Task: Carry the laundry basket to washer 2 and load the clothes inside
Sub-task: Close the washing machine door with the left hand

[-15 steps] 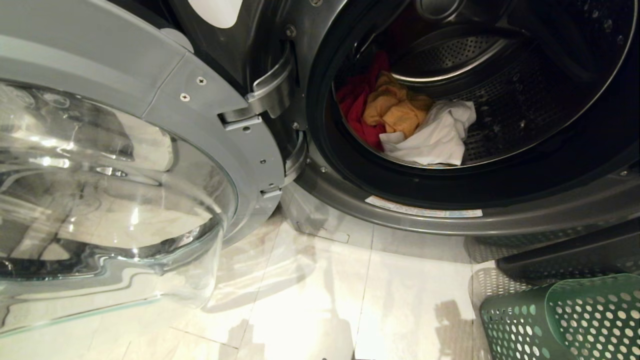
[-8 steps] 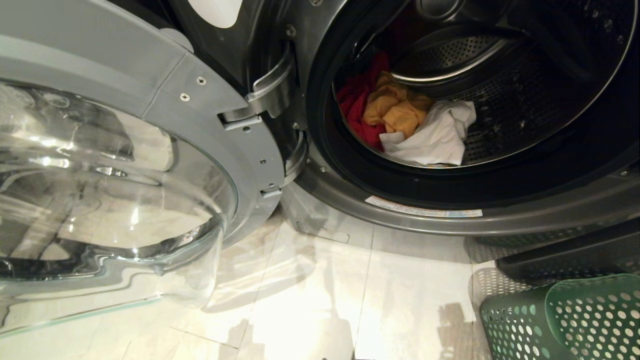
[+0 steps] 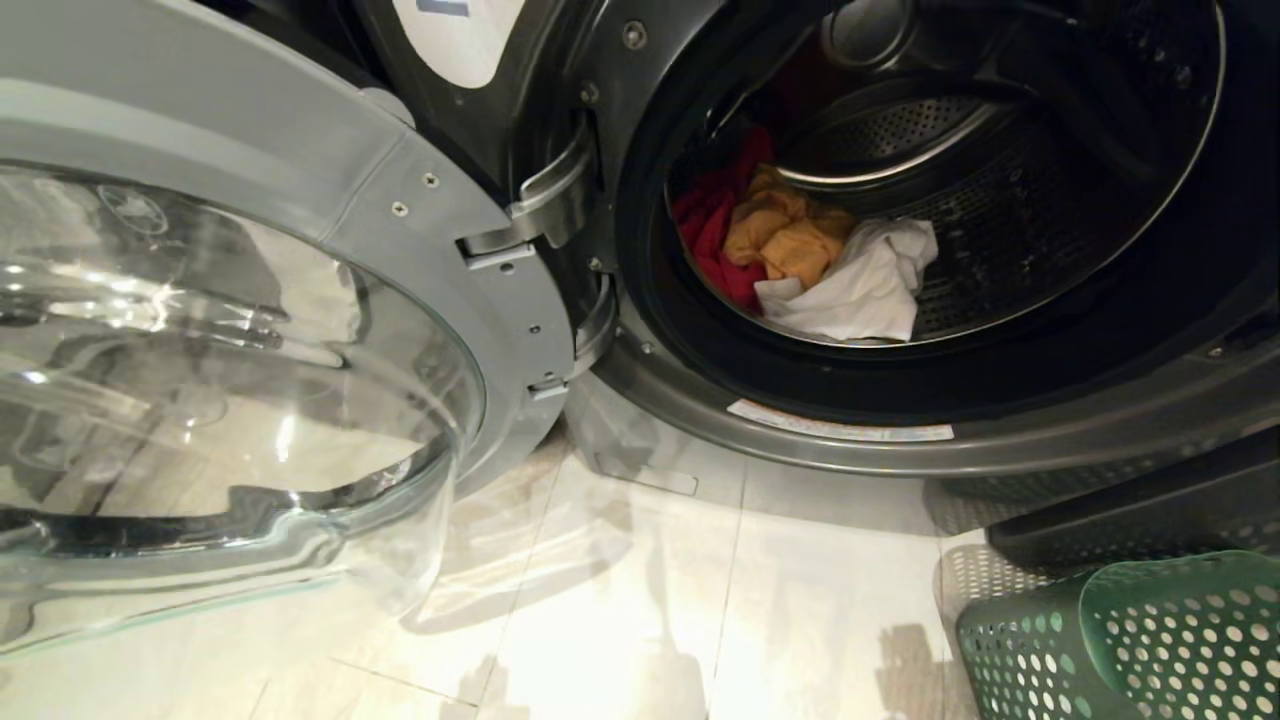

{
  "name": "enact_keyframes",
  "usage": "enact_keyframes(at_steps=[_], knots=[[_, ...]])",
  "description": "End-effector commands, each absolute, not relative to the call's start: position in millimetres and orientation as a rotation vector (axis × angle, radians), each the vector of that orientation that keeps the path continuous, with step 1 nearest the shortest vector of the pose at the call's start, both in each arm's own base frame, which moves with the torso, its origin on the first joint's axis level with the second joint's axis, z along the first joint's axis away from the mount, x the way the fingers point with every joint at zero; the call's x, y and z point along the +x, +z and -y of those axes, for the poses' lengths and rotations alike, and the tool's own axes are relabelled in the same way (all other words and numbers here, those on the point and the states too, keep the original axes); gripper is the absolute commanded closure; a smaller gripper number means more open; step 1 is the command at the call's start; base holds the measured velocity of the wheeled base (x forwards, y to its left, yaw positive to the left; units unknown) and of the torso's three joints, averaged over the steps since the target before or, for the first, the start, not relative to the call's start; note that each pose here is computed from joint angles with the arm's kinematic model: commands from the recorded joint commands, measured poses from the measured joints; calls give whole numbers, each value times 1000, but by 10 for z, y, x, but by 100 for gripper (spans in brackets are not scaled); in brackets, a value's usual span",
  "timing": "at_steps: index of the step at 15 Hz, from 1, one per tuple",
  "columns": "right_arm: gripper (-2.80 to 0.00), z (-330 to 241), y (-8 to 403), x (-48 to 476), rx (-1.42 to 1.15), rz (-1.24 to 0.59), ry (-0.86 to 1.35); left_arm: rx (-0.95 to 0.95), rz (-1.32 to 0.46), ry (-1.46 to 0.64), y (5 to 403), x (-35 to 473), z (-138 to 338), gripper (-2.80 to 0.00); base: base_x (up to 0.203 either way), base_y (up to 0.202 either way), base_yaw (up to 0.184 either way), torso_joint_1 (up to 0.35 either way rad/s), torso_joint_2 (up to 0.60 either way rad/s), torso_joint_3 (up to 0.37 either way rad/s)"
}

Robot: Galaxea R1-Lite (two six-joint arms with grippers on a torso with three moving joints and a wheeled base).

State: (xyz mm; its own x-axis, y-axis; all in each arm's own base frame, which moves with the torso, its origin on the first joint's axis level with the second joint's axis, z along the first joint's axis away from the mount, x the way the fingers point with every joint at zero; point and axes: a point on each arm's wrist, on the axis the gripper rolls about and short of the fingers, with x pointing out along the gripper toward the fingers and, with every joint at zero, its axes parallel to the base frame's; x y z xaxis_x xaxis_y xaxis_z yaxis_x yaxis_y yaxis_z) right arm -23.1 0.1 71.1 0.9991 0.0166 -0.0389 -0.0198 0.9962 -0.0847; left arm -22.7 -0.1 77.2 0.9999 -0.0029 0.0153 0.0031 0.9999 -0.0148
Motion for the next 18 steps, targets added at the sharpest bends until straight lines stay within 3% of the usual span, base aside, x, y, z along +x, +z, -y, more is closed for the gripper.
enact_keyframes(at_steps=[1,18], knots=[[0,-1,688,-224,-87,-51,21,-17,18,-2,763,-224,1,0,0,0,0,2,1,192],[0,-1,687,-223,-86,-54,23,-28,17,1,759,-222,1,0,0,0,0,3,3,201]])
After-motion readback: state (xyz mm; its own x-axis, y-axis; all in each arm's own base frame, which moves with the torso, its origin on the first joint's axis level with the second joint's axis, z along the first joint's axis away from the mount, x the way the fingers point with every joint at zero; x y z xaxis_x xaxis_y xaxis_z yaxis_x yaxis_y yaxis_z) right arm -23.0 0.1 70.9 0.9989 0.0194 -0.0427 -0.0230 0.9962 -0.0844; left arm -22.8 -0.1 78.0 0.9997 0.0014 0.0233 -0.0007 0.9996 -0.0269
